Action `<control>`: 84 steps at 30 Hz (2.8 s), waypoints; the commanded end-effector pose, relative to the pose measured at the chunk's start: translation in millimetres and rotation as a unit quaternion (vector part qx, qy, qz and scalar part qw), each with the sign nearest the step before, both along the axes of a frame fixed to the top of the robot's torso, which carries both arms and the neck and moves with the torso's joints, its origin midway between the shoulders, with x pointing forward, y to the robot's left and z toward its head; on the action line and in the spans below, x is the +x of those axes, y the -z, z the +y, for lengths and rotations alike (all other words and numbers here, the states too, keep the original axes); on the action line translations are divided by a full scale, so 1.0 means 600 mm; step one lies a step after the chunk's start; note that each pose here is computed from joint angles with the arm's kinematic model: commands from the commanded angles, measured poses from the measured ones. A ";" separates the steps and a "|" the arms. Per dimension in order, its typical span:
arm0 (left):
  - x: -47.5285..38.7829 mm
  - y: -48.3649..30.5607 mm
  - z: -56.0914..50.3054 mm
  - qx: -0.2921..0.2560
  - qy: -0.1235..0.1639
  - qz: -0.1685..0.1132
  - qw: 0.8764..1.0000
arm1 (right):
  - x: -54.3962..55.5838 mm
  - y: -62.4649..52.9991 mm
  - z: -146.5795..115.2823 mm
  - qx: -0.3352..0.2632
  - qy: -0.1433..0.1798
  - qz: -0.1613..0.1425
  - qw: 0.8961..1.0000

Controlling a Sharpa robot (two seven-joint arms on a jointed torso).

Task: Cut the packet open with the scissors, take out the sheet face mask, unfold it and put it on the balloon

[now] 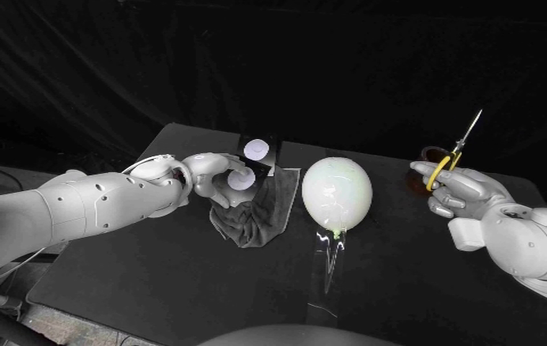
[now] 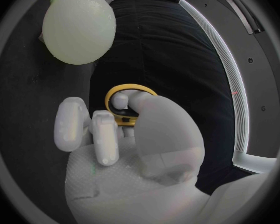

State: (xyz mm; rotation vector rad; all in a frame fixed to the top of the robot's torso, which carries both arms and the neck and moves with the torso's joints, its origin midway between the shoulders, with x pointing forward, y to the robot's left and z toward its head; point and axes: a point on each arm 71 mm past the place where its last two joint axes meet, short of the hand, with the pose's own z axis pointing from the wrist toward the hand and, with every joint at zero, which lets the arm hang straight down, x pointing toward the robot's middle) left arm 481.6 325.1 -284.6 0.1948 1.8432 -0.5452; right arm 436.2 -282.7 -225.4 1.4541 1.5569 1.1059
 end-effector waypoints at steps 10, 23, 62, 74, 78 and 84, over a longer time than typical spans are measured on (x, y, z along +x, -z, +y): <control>0.000 0.009 -0.005 0.019 0.004 0.030 0.999 | 0.000 -0.001 0.003 -0.004 -0.006 -0.006 1.000; 0.008 0.018 -0.003 0.031 -0.005 0.042 0.999 | -0.001 0.000 0.003 -0.003 -0.008 -0.005 1.000; 0.005 0.014 0.004 0.003 -0.007 0.014 1.000 | -0.003 0.001 0.005 -0.004 -0.012 -0.008 1.000; -0.011 -0.007 0.010 -0.044 -0.003 -0.031 0.999 | -0.003 0.001 0.002 -0.006 -0.010 -0.008 1.000; -0.014 -0.008 0.013 -0.045 -0.007 -0.031 0.998 | -0.003 0.002 0.002 -0.007 -0.010 -0.007 1.000; -0.014 -0.006 0.013 -0.036 -0.011 -0.022 0.999 | -0.003 0.003 0.003 -0.006 -0.012 -0.006 1.000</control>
